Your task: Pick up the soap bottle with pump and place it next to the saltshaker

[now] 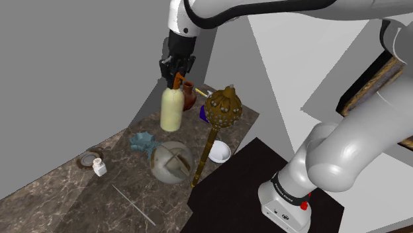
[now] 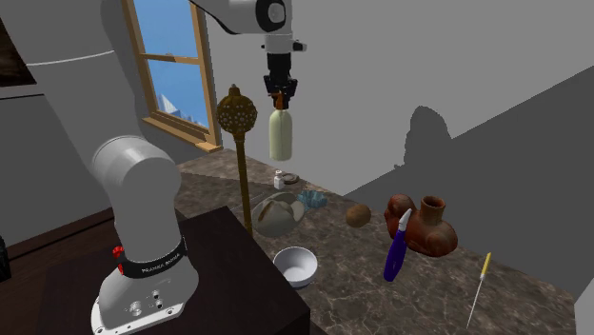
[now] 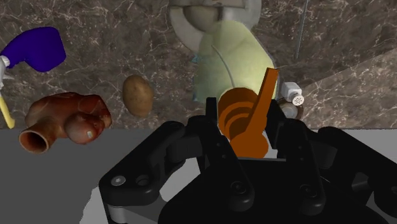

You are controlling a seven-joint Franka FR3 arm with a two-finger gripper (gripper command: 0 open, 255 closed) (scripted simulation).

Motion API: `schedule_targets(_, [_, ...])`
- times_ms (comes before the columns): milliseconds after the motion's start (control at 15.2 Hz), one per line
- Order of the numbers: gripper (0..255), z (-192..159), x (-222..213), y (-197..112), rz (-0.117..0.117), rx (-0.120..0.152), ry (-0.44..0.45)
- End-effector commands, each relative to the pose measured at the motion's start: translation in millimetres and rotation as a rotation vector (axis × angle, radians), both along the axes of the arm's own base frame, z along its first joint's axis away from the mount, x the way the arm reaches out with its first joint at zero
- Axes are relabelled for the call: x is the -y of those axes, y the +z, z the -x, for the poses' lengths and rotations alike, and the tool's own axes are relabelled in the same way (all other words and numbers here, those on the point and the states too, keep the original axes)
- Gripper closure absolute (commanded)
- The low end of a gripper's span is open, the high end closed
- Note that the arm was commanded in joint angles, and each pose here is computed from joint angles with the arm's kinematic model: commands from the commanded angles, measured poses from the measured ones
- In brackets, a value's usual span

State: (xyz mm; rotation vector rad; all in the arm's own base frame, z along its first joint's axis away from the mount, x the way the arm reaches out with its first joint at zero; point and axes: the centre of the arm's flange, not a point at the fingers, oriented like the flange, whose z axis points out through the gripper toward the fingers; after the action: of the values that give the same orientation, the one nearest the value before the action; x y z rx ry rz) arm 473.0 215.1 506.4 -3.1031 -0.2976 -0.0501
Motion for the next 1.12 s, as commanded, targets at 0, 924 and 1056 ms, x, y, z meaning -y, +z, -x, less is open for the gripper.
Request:
schedule_targets(0, [255, 2, -26, 0, 0.0, 0.0, -0.001])
schedule_targets(924, [255, 11, -210, 0, 0.0, 0.0, -0.001])
schedule_targets(1056, [255, 12, -237, 0, 0.0, 0.0, -0.001])
